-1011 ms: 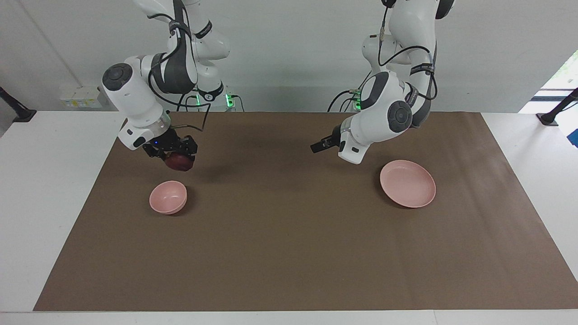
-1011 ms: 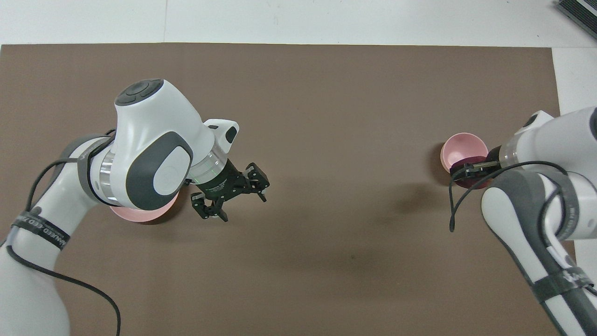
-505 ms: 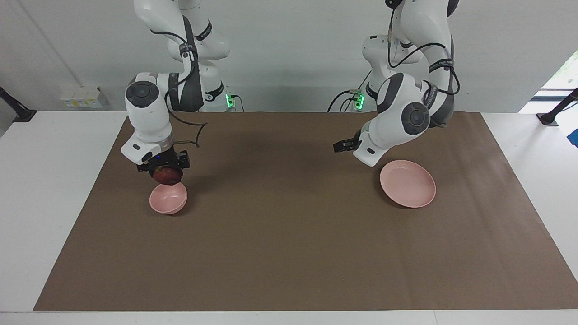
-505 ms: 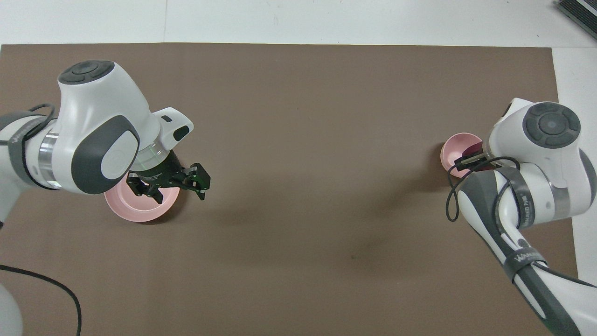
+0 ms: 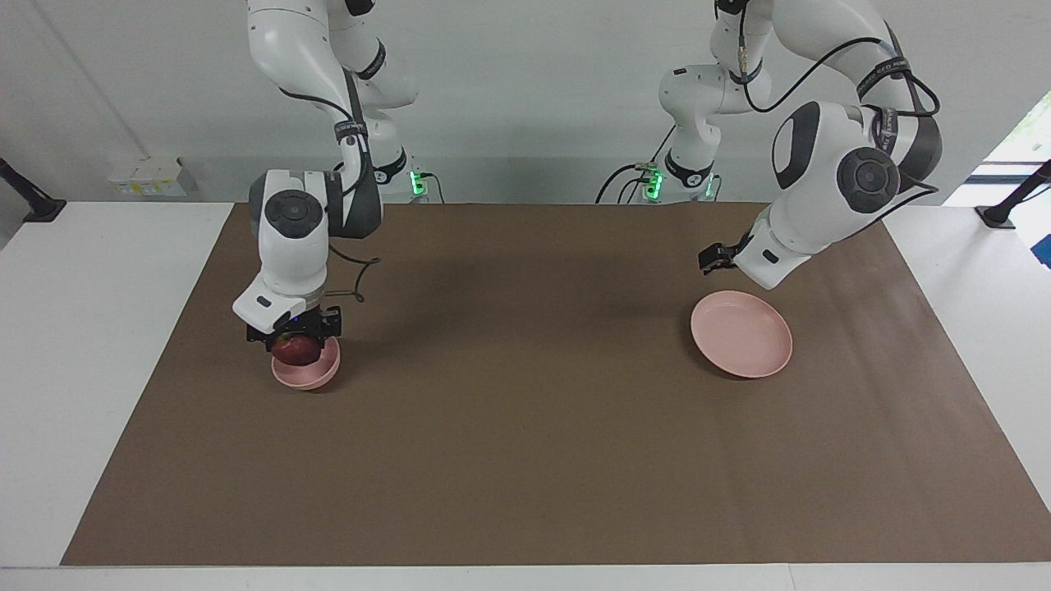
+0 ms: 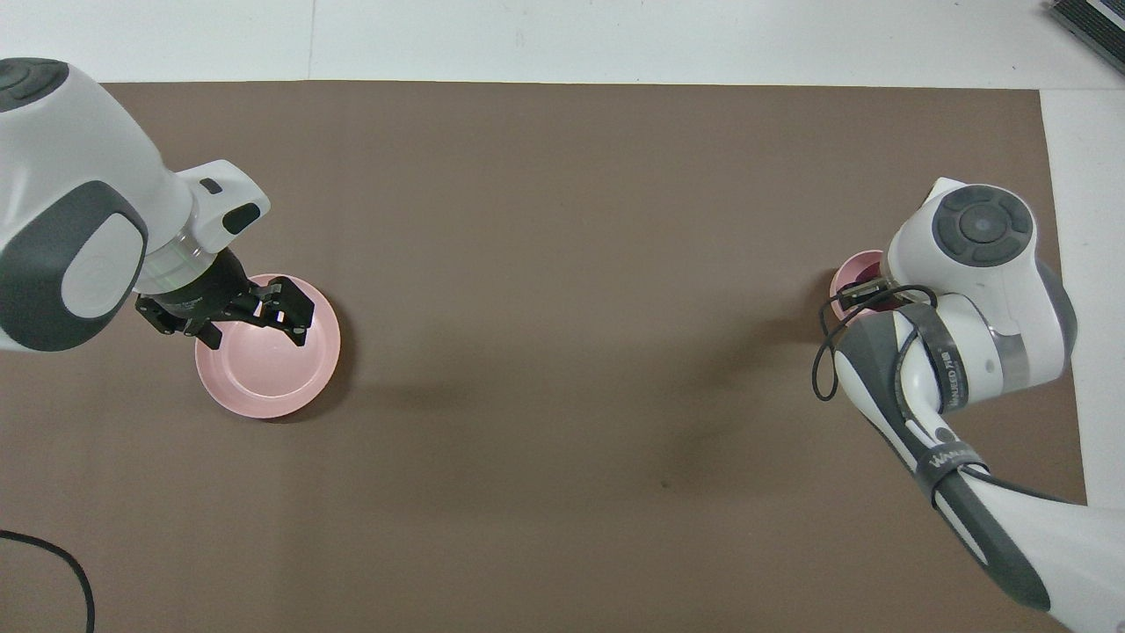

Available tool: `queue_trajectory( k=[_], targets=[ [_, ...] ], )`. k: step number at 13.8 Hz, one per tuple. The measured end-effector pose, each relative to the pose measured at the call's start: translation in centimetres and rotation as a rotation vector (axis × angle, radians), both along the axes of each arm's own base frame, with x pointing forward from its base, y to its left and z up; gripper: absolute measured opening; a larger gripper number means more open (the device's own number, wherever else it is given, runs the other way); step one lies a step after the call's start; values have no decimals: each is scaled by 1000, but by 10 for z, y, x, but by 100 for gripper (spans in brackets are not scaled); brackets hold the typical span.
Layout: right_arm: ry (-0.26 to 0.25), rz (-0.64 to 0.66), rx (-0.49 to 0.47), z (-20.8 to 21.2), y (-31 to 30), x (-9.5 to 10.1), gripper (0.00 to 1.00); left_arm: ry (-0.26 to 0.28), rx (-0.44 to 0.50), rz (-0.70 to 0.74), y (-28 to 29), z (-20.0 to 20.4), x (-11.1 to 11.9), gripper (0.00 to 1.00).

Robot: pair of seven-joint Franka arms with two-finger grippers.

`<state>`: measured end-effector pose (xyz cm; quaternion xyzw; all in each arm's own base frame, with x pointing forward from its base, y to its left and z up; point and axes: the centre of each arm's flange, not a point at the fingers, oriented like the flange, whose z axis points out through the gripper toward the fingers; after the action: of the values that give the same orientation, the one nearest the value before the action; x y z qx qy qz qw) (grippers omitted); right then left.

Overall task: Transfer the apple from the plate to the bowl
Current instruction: 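Lower the apple into the small cup while the left gripper withdraws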

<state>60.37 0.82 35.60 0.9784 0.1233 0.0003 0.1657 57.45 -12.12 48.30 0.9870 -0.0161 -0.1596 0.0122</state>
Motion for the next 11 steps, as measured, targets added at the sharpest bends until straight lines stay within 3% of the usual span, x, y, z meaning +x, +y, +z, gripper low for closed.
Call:
queue_trajectory(
  k=[4, 6, 11],
  targets=[
    [-11, -10, 5, -10, -1, 4, 90, -41, -25, -48, 4, 8, 4, 100],
    [-10, -17, 5, -12, -6, 4, 90, -76, -58, -126, 24, 22, 6, 100],
    [2, -20, 4, -19, -6, 4, 90, -189, -67, -143, 45, 61, 8, 100]
  ],
)
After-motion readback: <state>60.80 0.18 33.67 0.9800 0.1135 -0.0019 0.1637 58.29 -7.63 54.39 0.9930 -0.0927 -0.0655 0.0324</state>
